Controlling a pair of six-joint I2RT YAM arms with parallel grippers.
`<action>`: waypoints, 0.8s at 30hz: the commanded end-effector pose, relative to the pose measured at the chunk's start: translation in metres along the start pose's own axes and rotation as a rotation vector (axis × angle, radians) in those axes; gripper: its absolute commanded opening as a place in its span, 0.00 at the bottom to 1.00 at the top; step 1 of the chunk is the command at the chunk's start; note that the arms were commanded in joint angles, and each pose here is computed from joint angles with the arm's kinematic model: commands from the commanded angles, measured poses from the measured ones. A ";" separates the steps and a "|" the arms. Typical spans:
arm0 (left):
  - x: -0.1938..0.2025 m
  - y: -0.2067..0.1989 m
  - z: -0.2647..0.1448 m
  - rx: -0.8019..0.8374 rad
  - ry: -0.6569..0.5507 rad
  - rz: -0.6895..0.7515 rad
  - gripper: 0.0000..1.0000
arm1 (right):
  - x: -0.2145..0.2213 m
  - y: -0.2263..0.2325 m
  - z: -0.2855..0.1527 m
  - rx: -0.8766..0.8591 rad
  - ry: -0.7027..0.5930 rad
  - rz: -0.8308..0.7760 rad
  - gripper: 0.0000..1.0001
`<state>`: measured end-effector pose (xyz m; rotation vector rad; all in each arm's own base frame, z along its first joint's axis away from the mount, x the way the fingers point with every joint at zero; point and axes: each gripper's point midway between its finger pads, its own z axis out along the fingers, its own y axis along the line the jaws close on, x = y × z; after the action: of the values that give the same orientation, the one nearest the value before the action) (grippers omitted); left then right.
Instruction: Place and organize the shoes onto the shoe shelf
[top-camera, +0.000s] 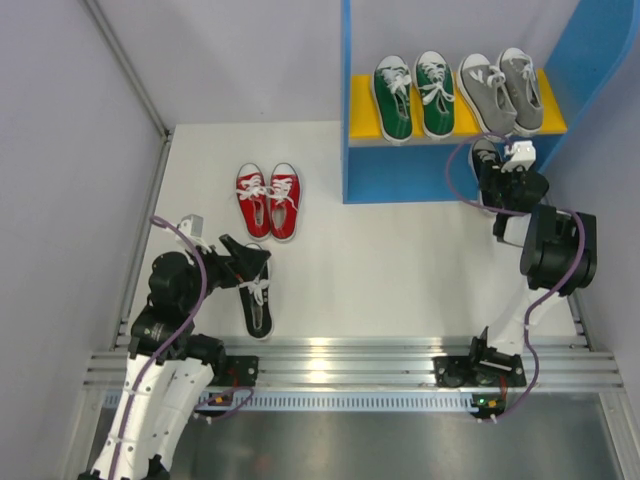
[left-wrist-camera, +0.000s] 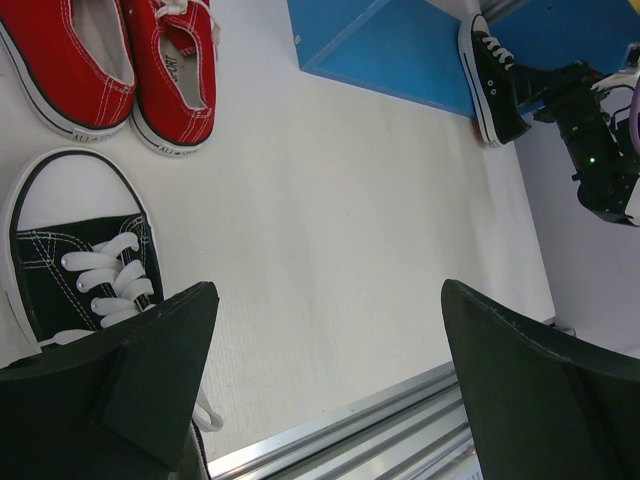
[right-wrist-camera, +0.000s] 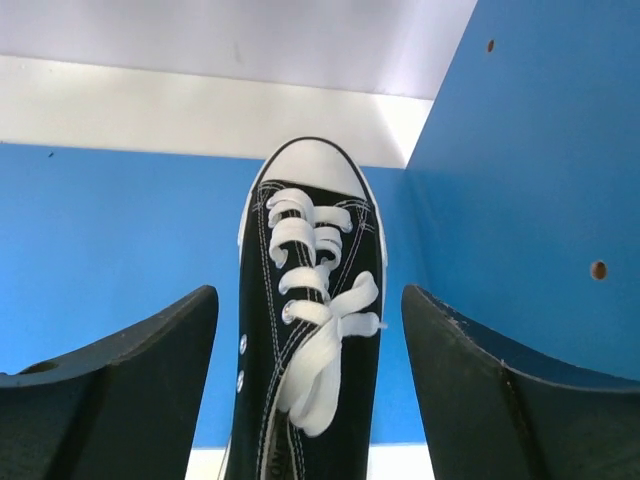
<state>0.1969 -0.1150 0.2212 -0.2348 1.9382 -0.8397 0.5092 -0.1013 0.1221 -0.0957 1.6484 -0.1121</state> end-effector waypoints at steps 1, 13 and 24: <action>-0.012 -0.012 -0.002 0.054 -0.053 0.043 0.99 | -0.039 -0.004 -0.006 0.019 -0.127 -0.015 0.74; -0.013 -0.017 -0.010 0.073 -0.065 0.040 0.99 | -0.020 0.006 -0.033 -0.013 -0.039 -0.065 0.73; -0.012 -0.024 -0.015 0.101 -0.065 0.030 0.99 | -0.036 0.011 -0.075 0.016 -0.035 -0.143 0.72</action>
<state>0.1878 -0.1165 0.2329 -0.2020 1.8842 -0.8687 0.4445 -0.0871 0.1252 -0.1630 1.6895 -0.1701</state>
